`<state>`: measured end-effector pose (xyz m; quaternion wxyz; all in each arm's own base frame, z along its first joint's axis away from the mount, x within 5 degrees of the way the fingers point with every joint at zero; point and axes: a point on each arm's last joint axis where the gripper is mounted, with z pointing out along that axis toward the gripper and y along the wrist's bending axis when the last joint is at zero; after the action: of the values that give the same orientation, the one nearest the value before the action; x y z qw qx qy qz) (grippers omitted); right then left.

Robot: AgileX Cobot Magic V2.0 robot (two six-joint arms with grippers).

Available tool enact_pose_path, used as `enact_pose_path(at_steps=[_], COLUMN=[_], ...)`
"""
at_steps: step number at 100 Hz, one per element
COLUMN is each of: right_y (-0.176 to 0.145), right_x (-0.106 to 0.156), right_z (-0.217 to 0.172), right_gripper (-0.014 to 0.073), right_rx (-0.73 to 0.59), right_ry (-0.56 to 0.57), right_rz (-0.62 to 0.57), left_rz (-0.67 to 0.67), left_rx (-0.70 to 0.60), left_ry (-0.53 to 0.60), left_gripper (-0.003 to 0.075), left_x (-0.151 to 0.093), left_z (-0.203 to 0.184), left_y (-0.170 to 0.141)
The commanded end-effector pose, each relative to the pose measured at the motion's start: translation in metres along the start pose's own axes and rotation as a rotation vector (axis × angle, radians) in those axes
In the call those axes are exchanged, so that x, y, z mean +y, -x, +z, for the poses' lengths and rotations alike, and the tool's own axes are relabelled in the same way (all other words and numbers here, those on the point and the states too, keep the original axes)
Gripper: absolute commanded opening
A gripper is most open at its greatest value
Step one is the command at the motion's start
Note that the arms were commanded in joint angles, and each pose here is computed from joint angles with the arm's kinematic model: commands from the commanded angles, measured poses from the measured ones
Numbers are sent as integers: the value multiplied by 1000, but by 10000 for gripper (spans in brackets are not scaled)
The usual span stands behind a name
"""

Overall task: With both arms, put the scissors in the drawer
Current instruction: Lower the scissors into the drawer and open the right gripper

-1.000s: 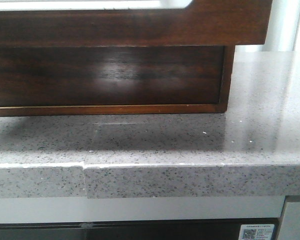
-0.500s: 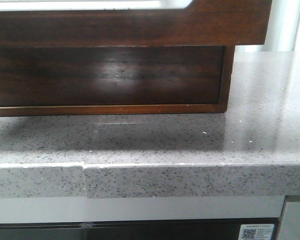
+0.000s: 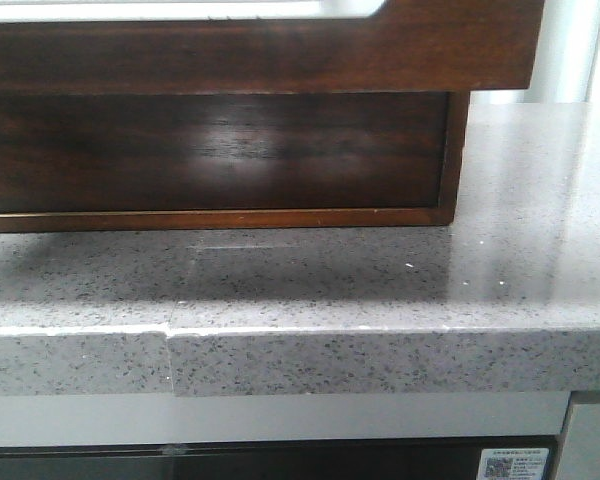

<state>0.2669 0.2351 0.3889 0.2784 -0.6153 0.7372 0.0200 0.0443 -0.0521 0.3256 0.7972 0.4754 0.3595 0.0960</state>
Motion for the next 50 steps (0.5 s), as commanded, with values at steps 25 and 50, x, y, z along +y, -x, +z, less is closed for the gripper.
enact_pose_path(at_steps=[25, 50], right_y=[1, -16], right_x=[1, 17], right_z=[-83, -149], right_gripper=[88, -69], right_rx=[-218, -341], right_ry=[-190, -279], right_rz=[1, 24], left_rz=[-75, -119], left_rx=[-41, -52], left_ry=[27, 55], left_gripper=[157, -22], left_x=[9, 11], left_z=[2, -2], left_y=[7, 9])
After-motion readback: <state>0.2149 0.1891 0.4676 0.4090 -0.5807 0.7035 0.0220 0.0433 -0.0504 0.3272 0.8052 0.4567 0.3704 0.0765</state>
